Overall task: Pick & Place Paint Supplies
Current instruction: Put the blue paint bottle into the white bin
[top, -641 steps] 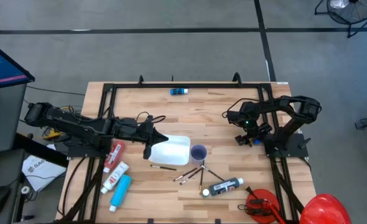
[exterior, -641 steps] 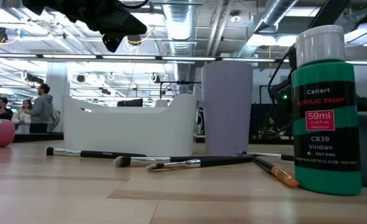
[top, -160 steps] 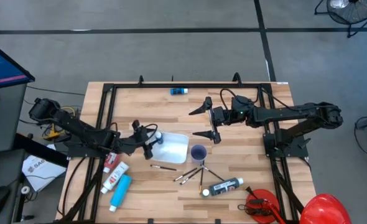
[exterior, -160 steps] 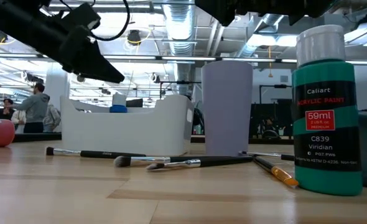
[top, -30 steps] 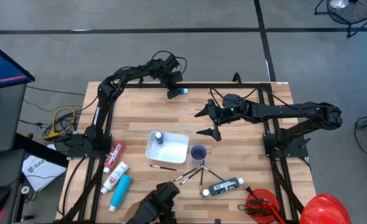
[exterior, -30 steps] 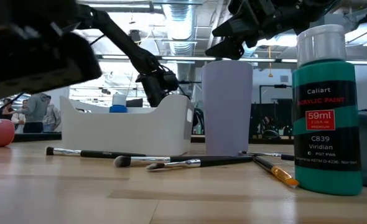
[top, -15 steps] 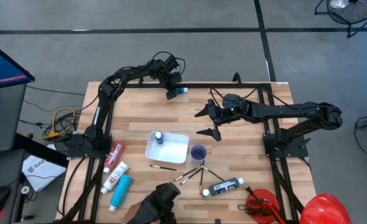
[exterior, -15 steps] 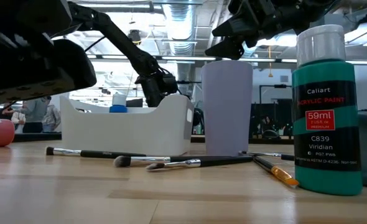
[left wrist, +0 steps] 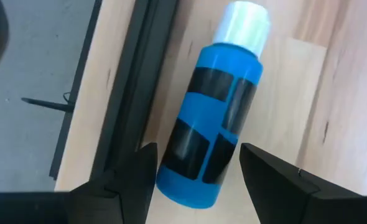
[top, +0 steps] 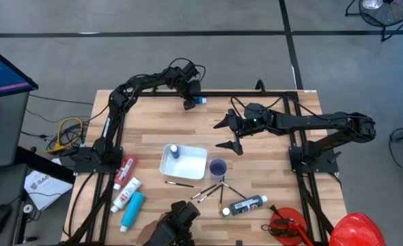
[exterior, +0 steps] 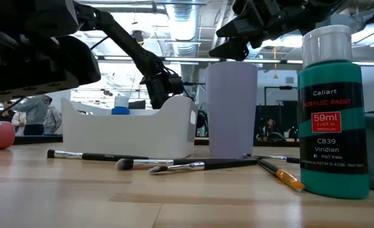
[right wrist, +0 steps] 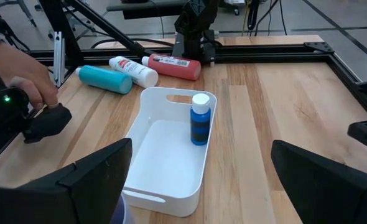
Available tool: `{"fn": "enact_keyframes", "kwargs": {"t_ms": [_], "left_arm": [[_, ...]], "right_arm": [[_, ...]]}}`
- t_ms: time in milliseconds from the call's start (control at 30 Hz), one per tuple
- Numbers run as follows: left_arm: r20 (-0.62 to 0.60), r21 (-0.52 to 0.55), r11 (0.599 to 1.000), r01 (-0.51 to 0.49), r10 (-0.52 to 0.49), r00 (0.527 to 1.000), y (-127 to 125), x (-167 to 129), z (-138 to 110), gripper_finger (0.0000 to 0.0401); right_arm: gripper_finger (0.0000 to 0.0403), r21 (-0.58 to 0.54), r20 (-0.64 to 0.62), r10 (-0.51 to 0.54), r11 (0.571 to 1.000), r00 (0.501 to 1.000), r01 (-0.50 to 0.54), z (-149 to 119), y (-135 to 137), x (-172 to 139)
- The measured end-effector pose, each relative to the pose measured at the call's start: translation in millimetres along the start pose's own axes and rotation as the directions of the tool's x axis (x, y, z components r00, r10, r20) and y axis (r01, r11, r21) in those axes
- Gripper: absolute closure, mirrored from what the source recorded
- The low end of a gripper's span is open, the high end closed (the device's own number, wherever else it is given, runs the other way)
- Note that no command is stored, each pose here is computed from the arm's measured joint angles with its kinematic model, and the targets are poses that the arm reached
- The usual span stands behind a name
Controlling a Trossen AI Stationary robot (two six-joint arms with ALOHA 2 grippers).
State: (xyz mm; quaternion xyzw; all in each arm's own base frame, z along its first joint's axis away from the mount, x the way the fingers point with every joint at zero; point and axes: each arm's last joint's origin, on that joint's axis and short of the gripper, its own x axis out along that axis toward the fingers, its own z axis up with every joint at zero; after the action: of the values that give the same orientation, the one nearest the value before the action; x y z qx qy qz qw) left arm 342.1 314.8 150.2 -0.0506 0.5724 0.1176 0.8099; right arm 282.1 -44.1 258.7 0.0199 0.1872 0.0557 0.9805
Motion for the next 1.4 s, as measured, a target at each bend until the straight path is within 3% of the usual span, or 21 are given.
{"fn": "enact_keyframes", "kwargs": {"t_ms": [633,967,1267,1400], "left_arm": [[-0.032,0.025,0.998,0.058,-0.057,0.998,-3,22,-5,0.0181],[-0.039,0.025,0.998,0.054,-0.053,0.998,-3,21,-5,0.0278],[-0.042,0.003,0.998,0.058,-0.058,0.997,-8,2,-4,0.0274],[0.043,-0.005,0.996,0.092,-0.092,0.995,-12,-21,5,0.0283]], "right_arm": [[0.0026,0.0,0.0,0.0,1.0,1.0,0.0,0,0,0],[0.0026,0.0,0.0,0.0,1.0,1.0,0.0,0,0,0],[0.0026,0.001,-0.001,0.0,1.0,1.0,0.0,0,0,0],[0.0026,0.0,-0.001,0.0,1.0,1.0,0.0,0,0,0]]}}
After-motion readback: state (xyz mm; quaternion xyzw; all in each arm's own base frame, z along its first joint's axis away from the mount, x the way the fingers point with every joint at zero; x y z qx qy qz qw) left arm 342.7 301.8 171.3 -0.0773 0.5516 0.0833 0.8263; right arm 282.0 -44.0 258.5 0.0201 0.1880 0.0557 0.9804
